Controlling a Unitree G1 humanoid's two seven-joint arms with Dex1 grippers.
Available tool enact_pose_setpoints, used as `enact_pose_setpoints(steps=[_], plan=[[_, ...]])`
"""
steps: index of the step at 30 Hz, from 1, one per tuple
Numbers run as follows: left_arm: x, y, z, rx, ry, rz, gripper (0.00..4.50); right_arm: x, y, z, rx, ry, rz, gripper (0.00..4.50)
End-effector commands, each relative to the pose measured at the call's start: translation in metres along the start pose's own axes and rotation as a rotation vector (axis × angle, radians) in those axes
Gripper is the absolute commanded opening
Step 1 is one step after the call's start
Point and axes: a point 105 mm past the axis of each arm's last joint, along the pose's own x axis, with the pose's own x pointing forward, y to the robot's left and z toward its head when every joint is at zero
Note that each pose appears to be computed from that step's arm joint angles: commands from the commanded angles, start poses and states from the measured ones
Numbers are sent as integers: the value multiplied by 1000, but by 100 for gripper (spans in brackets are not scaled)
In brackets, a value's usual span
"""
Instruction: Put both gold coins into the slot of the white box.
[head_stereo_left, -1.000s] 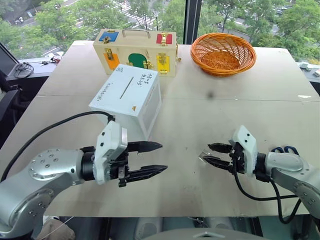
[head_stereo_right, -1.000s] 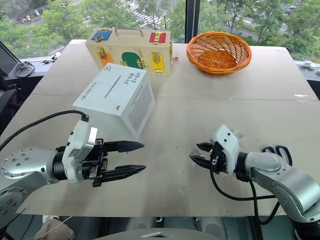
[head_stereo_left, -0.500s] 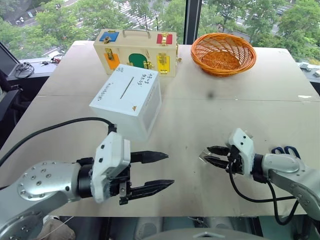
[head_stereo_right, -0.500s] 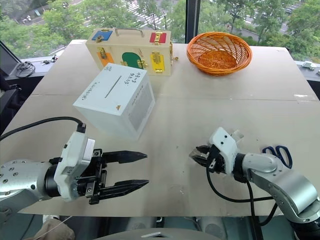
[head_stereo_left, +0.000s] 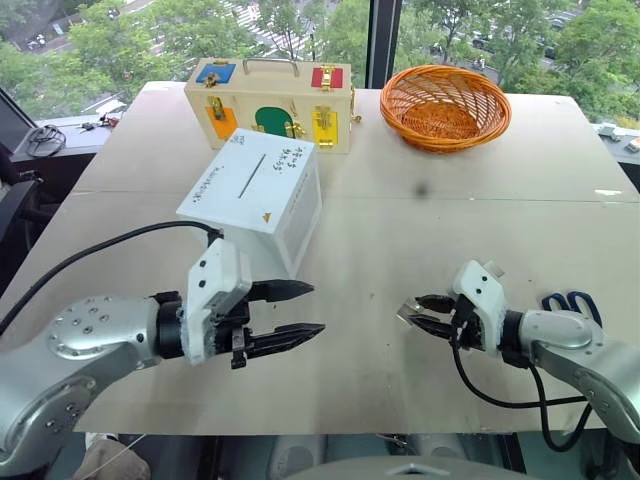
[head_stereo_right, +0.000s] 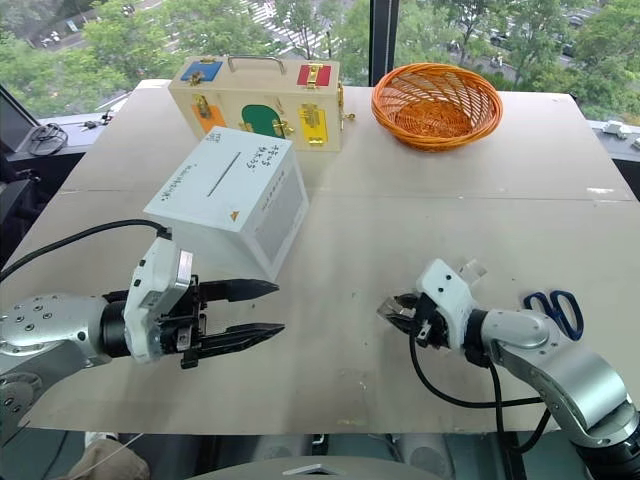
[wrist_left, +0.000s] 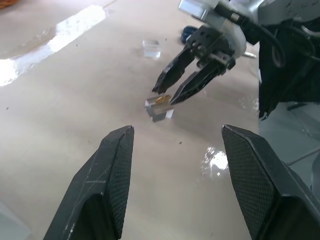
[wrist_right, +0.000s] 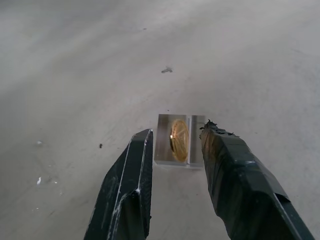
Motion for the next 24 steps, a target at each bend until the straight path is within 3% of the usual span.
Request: enact_pose_setpoints(steps=[1, 3, 13, 19, 23, 24], plan=[[-2, 0, 3, 40, -23, -17, 283, 1, 1, 4, -14, -24, 7, 92], [-3, -1, 0, 40, -24, -21, 283, 1, -1, 3, -12, -21, 0, 4], [-5, -5, -7, 9, -42, -54, 283, -6, -1, 12, -23, -51, 2, 4], [6, -6, 11, -107, -139, -130, 283, -25, 11, 58, 0, -273, 133, 4], [16, -6, 26, -138, -189, -197, 107, -41, 30, 88, -7, -364, 279, 0], [19, -4, 29, -151, -204, -201, 107, -42, 32, 92, -13, -369, 296, 0]])
